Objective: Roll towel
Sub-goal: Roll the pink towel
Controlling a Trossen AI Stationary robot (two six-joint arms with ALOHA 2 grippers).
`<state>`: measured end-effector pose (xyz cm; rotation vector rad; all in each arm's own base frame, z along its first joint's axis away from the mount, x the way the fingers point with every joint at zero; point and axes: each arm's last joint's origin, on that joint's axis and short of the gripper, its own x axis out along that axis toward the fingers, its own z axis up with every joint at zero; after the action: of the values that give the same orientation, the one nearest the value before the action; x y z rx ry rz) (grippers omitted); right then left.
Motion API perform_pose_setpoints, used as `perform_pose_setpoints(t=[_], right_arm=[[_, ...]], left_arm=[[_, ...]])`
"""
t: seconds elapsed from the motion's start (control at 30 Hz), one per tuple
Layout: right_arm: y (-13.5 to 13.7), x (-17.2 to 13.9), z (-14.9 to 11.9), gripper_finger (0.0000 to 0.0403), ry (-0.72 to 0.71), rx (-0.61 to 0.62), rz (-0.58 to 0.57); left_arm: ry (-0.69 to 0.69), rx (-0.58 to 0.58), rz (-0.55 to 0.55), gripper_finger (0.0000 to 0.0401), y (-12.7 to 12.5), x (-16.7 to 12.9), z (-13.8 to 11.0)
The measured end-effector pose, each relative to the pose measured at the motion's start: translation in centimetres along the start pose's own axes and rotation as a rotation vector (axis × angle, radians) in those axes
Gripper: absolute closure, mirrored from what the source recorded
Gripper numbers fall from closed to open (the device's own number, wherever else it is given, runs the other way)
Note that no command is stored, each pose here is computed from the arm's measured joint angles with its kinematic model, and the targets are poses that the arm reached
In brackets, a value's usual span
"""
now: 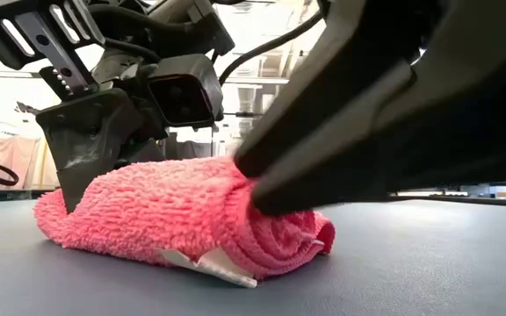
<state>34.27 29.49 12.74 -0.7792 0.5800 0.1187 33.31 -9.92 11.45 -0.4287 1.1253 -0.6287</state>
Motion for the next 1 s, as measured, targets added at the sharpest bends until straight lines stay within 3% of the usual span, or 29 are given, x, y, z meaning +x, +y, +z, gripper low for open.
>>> perform_pose_setpoints(t=[0.23, 0.37, 0.57, 0.8, 1.0], right_arm=[[-0.6, 0.6, -0.6, 0.03, 0.043, 0.071, 0.001], [-1.0, 1.0, -0.9, 0.0312, 0.068, 0.13, -0.005], [-1.1, 1.1, -1.1, 0.0388, 0.079, 0.33, 0.039], [0.1, 0.0, -0.1, 0.0395, 0.011, 0.503, 0.02], [1.1, -1.0, -0.5, 0.0396, -0.006, 0.719, -0.095]], left_arm=[[-0.009, 0.02, -0.037, 0.04, -0.1, -0.1, 0.2], [-0.007, 0.068, -0.061, 0.0377, -0.2, 0.1, 0.1], [-0.002, 0.123, -0.097, 0.0315, -0.1, -0.1, 0.2], [0.0, 0.176, -0.102, 0.0288, -0.1, -0.9, 0.2], [-0.037, 0.257, -0.059, 0.0292, -1.1, -2.0, 0.6]])
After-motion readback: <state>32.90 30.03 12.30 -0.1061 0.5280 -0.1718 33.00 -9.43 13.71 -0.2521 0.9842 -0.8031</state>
